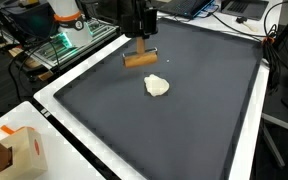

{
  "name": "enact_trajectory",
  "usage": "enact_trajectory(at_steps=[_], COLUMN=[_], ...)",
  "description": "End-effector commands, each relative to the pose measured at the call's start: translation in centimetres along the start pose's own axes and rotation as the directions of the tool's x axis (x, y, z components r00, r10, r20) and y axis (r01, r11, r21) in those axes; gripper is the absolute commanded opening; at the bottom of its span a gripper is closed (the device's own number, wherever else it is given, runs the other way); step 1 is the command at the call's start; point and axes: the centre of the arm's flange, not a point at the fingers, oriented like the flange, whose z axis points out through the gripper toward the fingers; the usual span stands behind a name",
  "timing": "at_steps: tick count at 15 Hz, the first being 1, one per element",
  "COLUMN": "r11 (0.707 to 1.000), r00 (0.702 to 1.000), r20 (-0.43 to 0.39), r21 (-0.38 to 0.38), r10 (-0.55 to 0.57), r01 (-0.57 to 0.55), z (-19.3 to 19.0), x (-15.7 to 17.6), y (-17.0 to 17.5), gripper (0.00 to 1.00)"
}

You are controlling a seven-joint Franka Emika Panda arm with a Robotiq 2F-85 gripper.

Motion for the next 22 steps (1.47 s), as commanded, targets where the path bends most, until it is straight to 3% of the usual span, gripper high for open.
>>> enact_trajectory(at_steps=[1,5,8,12,17,22], r11=[0.98,0.909,0.828,0.696,0.516,0.382], r00=[0.979,0.907,0.825,0.688,0.491,0.33], r20=[0.033,0.055,0.07,0.103,0.162,0.207], r21=[0.013,-0.004,-0.039,-0.109,-0.207,-0.315], r10=[0.199,0.417,0.561,0.719,0.856,0.921], r01=[-0.2,-0.418,-0.56,-0.71,-0.831,-0.869], z=[-2.0,-2.8,-3.2,-2.7,-0.9,1.1], x=[-0.4,0.2,0.7,1.3,2.6,4.2], y=[0.1,1.1,1.9,3.3,4.7,5.3], gripper=[0.24,0.24,0.24,0.24,0.24,0.24])
